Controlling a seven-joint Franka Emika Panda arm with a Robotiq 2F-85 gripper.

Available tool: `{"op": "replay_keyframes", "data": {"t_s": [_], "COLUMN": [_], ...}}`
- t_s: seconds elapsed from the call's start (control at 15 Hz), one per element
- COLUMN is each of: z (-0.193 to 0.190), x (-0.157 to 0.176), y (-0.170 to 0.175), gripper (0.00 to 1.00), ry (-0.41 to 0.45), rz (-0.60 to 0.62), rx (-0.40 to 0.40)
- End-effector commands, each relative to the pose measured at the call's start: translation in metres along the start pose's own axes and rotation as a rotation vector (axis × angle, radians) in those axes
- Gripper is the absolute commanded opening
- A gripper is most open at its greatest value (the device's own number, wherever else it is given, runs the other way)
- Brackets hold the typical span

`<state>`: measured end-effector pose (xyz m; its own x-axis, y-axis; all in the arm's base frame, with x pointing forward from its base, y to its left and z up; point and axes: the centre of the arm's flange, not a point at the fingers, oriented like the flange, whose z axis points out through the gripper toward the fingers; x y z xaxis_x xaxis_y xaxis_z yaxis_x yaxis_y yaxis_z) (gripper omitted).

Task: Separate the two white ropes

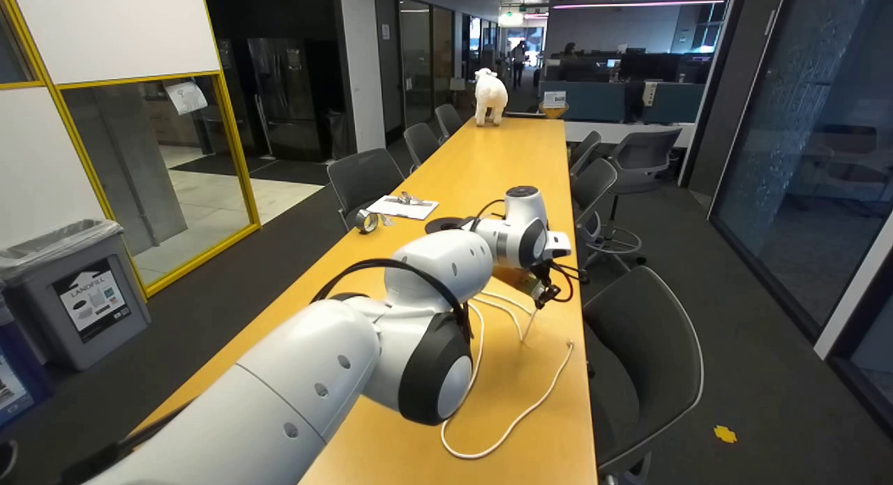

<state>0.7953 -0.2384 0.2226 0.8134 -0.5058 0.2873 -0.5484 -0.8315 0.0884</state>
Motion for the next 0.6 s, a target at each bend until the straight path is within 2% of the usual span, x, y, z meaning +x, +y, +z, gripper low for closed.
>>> {"op": "replay_keyframes", "data": {"t_s": [0.0, 0.53], "z": [0.025, 0.058], "x": [0.037, 0.022], "y": [-0.008, 0.009], "gripper": [0.01, 0.01], "ry": [-0.04, -0.144], "rz": [-0.001, 0.008], "rx": [-0.053, -0.101]}}
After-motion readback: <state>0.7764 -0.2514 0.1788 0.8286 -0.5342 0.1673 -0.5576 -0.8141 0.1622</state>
